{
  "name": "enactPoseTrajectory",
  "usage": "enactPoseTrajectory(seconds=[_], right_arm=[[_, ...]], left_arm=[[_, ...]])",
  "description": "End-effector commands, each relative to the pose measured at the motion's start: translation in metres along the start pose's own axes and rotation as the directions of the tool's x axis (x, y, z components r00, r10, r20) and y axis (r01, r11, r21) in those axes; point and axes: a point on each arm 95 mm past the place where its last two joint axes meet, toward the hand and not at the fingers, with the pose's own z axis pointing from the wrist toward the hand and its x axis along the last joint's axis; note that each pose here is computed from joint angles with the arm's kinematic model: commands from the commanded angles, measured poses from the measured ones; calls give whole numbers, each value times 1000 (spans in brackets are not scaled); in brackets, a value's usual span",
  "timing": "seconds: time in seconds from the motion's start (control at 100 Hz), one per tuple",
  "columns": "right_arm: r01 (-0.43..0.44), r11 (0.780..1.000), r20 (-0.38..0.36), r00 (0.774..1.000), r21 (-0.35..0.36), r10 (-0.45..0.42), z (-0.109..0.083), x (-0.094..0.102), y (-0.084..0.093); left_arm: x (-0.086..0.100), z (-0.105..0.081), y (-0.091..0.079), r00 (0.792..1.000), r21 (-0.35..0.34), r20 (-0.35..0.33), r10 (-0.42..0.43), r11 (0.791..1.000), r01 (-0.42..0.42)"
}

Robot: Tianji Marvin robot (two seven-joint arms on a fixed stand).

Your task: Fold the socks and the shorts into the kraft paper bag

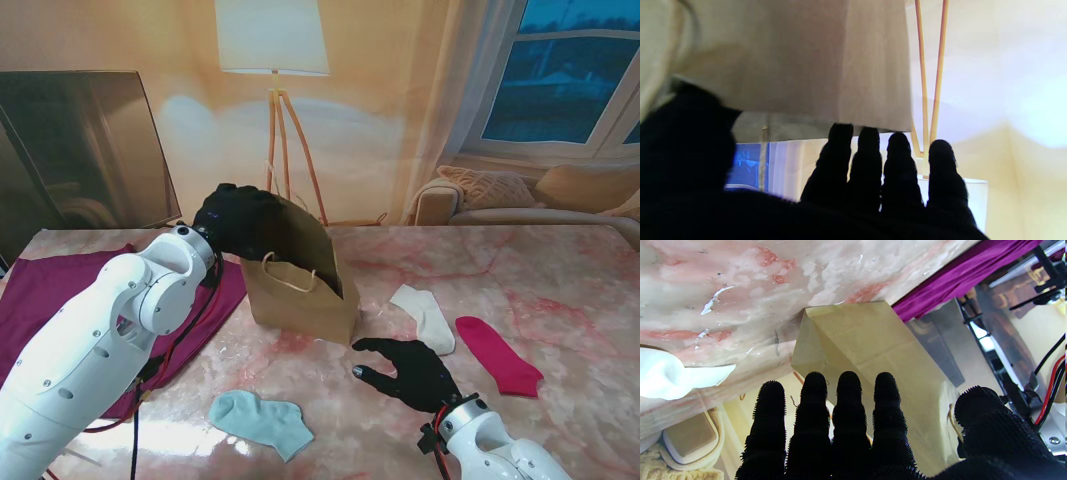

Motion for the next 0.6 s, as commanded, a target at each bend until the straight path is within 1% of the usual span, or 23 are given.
enactPoseTrajectory(seconds=[0.0, 0.08, 0.13, 0.18, 0.25, 0.41, 0.59], right_arm=[[-2, 1000, 0, 1000, 3, 2, -1, 1, -3], [-3, 1000, 0, 1000, 5, 3, -1, 1, -3], [-3, 1000, 0, 1000, 5, 3, -1, 1, -3], [-3, 1000, 0, 1000, 3, 3, -1, 1, -3], [-3, 1000, 0, 1000, 0, 3, -1, 1, -2], [1, 1000, 2, 1000, -5, -1, -1, 0, -1], [4, 1000, 4, 1000, -11, -4, -1, -1, 1]], left_arm=[[0, -1, -4, 1000, -6, 6, 3, 1000, -3], [1, -1, -6, 1000, -21, 13, 7, 1000, -6], [1, -1, -6, 1000, -12, 13, 8, 1000, -8], [1, -1, -6, 1000, 6, 13, 11, 1000, -11], [1, -2, -8, 1000, 49, 12, 18, 999, -18], [3, -4, -13, 1000, 129, 14, -14, 992, 12], [3, -13, -20, 999, 181, 23, -46, 983, 41]])
